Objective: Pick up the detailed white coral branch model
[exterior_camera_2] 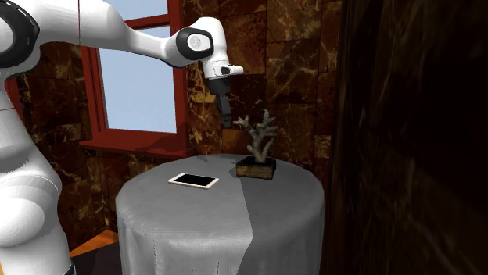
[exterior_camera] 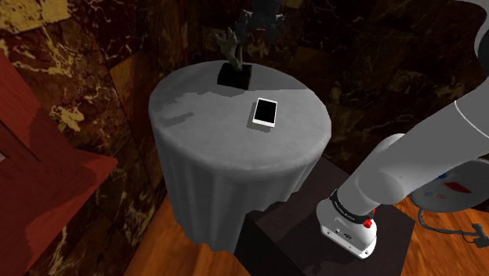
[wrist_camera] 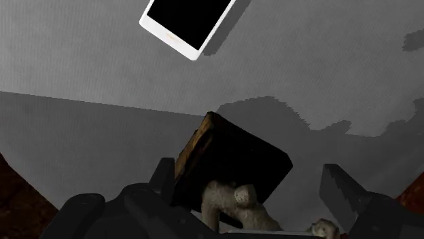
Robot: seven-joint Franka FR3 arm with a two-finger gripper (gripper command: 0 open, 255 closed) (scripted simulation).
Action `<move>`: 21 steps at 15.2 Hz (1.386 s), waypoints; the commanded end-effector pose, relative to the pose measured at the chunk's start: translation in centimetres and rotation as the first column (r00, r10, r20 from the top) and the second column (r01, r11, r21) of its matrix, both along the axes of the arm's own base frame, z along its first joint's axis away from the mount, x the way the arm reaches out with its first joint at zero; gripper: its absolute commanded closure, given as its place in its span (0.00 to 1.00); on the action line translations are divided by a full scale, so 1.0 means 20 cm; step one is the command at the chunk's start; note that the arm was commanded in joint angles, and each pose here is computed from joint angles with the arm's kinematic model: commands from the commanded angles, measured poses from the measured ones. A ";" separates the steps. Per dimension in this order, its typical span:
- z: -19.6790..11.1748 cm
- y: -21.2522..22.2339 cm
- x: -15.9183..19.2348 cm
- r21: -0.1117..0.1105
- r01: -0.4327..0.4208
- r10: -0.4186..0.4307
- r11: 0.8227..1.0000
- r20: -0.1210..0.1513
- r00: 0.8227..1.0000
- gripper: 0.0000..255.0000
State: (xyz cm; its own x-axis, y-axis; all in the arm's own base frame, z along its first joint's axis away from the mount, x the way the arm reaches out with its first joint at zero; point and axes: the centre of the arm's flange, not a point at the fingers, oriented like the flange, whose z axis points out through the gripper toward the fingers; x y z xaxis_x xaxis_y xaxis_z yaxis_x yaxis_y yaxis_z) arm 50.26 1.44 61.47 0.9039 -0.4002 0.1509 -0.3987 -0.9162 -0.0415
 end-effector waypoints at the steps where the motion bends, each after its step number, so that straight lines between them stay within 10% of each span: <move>1: 0.04 0.00 0.12 0.011 0.033 -0.033 0.999 0.023 0.999 0.00; 7: 0.15 -0.03 0.41 0.043 0.117 -0.121 0.992 0.084 0.989 0.00; 16: -0.05 -0.03 0.41 0.043 0.117 -0.121 0.992 0.084 0.989 0.00; 17: -0.10 -0.02 0.39 0.042 0.115 -0.118 0.992 0.085 0.989 1.00; 21: -0.12 -0.02 0.39 0.045 0.116 -0.120 0.992 0.084 0.989 1.00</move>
State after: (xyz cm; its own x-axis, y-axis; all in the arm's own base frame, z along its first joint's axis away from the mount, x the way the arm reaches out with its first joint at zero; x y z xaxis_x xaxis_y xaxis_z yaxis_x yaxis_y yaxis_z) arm 59.49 1.41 64.24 0.7345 -0.5064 0.4518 -0.4275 -0.8623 -0.2716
